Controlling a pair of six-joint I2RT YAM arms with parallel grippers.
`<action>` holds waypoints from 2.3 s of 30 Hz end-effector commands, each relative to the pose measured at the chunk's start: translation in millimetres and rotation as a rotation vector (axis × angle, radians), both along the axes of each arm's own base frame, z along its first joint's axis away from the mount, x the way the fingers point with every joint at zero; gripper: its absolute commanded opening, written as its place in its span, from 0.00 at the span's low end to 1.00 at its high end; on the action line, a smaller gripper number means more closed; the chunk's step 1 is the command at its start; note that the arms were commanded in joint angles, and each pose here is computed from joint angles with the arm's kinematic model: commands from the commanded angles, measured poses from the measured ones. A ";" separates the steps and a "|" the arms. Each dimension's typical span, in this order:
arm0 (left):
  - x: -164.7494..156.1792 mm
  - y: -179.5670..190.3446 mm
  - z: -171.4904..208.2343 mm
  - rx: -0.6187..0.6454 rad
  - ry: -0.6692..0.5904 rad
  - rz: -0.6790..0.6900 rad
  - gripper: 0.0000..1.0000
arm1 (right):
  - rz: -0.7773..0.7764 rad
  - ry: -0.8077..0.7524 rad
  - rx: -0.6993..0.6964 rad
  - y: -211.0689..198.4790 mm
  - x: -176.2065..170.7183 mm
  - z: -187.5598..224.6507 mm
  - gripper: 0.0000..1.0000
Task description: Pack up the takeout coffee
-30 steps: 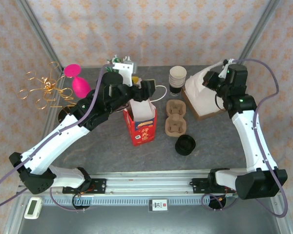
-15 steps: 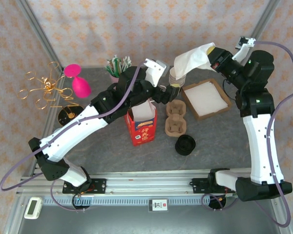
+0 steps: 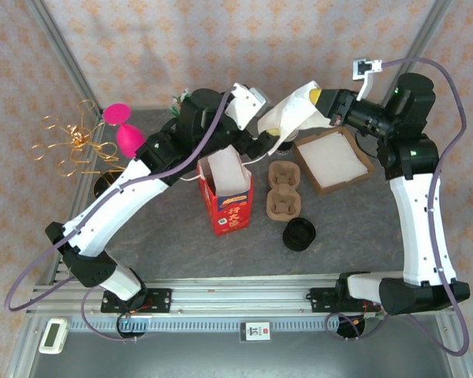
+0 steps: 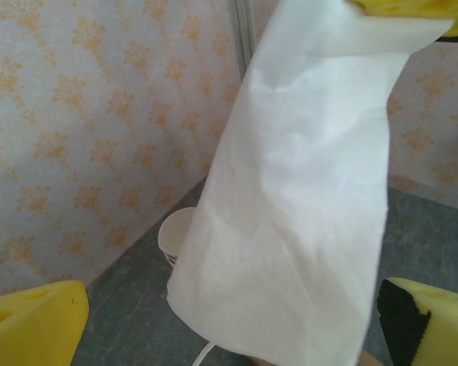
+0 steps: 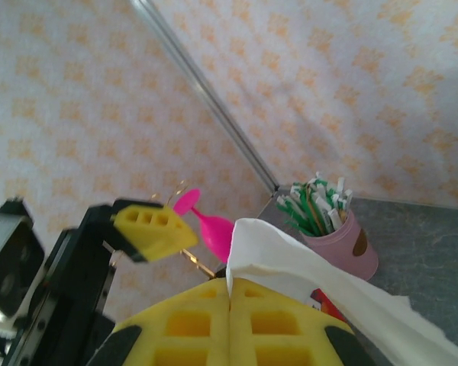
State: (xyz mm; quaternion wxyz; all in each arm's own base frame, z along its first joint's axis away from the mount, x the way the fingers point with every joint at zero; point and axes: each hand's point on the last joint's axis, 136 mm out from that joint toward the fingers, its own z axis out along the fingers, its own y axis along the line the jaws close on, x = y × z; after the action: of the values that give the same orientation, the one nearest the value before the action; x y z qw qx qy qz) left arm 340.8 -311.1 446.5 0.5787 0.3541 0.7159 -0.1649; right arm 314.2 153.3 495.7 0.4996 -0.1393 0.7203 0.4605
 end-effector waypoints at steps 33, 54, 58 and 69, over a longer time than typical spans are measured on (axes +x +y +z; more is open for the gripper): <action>-24.2 -18.5 3.0 0.024 0.036 -0.357 0.01 | 0.478 -0.234 -0.041 39.0 -82.8 25.9 0.00; -24.3 91.4 -0.1 -0.582 0.386 0.647 0.00 | -0.207 0.046 0.037 -17.4 -5.9 -7.9 0.88; -30.3 86.9 -27.5 -0.590 0.441 0.742 0.00 | -0.244 0.118 0.024 -20.2 -0.9 -34.6 0.95; -14.7 89.2 -89.1 -0.473 0.449 0.949 0.00 | -0.168 0.172 0.036 -5.0 -5.1 -72.5 1.00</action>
State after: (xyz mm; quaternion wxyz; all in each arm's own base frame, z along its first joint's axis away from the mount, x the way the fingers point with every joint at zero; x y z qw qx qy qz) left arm 324.1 -238.9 366.6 0.4781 -0.1585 0.8491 -0.1589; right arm 316.9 143.7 402.1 0.4488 -0.0099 0.7880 0.4213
